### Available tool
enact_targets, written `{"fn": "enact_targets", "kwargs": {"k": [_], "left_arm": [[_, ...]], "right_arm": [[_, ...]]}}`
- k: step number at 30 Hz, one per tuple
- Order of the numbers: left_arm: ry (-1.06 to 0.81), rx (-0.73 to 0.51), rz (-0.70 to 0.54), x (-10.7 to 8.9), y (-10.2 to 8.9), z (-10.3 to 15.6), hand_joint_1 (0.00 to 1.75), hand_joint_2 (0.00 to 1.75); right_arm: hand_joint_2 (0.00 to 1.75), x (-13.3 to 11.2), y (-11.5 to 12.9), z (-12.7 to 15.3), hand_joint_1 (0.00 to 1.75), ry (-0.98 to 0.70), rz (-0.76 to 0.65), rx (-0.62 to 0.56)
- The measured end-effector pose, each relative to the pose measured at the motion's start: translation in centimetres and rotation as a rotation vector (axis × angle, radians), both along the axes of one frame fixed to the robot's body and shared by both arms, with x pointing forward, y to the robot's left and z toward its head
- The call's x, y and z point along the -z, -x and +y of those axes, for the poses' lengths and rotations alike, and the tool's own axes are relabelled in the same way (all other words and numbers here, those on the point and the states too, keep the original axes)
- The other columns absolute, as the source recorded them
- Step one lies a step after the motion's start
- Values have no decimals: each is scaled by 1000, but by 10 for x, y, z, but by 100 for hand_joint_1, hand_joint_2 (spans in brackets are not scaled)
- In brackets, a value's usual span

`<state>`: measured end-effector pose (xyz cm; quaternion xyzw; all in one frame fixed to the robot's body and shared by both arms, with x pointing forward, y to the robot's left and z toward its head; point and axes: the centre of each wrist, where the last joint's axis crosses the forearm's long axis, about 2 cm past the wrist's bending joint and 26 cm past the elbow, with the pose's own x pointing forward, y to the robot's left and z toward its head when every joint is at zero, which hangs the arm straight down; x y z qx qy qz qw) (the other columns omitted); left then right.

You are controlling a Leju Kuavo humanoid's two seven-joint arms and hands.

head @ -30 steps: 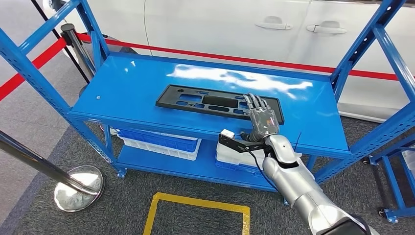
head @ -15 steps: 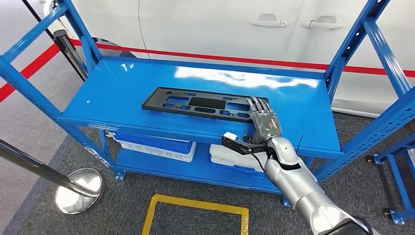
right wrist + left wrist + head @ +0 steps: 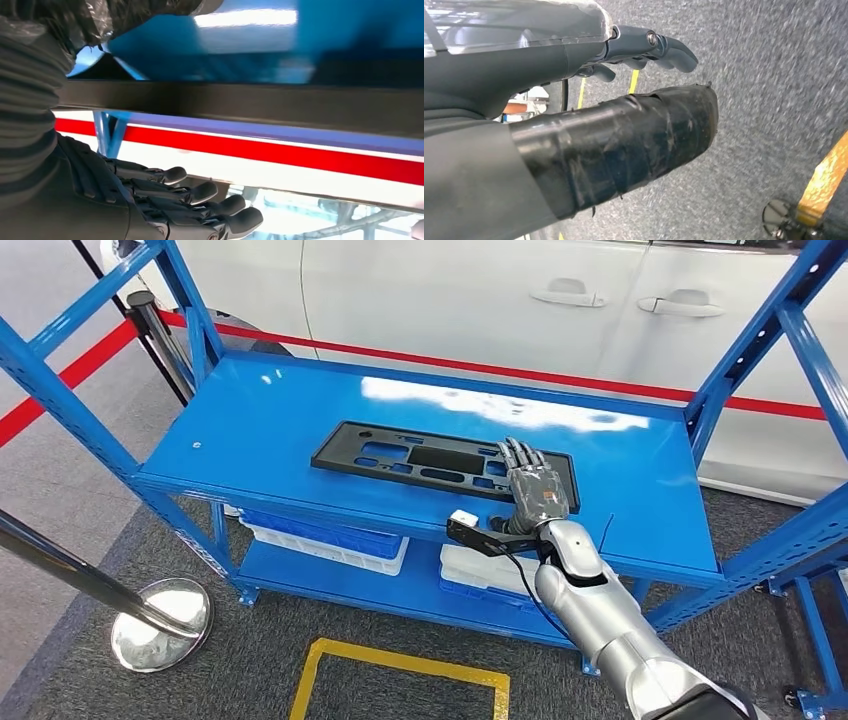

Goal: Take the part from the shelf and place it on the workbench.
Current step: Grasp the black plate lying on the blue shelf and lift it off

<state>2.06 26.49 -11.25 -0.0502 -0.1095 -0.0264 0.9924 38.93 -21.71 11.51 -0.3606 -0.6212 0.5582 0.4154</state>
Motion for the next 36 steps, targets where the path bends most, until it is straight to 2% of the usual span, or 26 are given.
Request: {"fn": "enact_targets", "kwargs": {"k": [7,11,19,20,23,24,36], "left_arm": [[5,-1,-1,0,0,-2,0,0],[5,0,-1,0,0,-2,0,0],[7,1,3,0,2,-3,0,0],[6,1,4,0,3,-3,0,0],[6,1,2,0,2,-2,0,0],[6,1,1,0,1,-2,0,0],[5,11,4,0,1,-4,0,0]], "right_arm": [[175,6,3,-1,0,14,12,2],[175,2,1,1,31,10,6,-1],[175,5,3,2,31,4,20,0],[175,5,3,2,56,3,20,0],[175,5,3,1,155,1,21,1],[175,5,3,1,164,2,21,1],[175,4,1,1,172,0,20,-8]]}}
